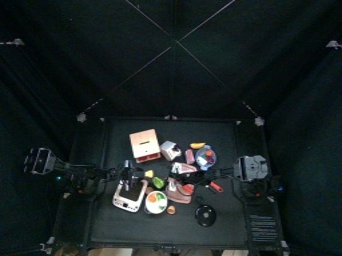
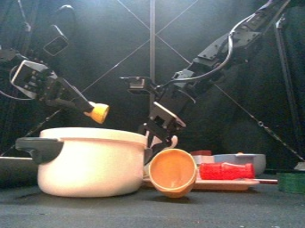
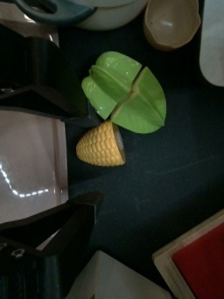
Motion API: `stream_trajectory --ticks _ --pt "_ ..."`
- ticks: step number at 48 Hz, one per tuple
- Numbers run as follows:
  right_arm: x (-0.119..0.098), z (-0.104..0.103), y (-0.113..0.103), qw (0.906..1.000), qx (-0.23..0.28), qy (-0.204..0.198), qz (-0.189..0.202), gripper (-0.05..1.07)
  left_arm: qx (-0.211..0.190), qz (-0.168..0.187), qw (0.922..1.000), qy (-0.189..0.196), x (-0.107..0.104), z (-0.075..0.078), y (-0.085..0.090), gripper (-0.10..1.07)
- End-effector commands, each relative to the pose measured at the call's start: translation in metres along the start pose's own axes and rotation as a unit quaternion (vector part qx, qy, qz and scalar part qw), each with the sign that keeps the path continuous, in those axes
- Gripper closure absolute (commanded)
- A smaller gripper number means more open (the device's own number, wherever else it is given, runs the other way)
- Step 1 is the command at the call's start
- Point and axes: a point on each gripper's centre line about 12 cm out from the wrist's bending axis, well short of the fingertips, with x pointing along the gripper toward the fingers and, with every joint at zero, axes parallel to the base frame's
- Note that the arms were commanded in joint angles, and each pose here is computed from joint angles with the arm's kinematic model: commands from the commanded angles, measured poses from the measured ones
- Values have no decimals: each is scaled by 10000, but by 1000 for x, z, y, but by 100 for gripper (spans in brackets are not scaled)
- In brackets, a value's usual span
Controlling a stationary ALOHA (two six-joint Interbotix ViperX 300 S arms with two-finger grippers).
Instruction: Grab corn top
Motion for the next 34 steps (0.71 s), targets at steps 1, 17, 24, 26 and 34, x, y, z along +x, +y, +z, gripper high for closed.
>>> stream_trajectory --ticks 1,17,24,26,34 --pt "-3 18 -5 9997 88 -217 0 11 -54 42 10000 -67 1 4 1 38" --pt "11 18 -3 9998 87 -189 47 11 -59 44 10000 -58 1 4 1 38" --pt "15 15 -2 9998 91 -157 84 12 -58 42 10000 -50 1 3 1 38" --pt "16 13 -1 9998 94 -137 89 13 -56 37 10000 -36 1 3 1 38" --pt "15 12 0 9998 111 -121 96 23 -58 42 10000 -50 1 3 1 38"
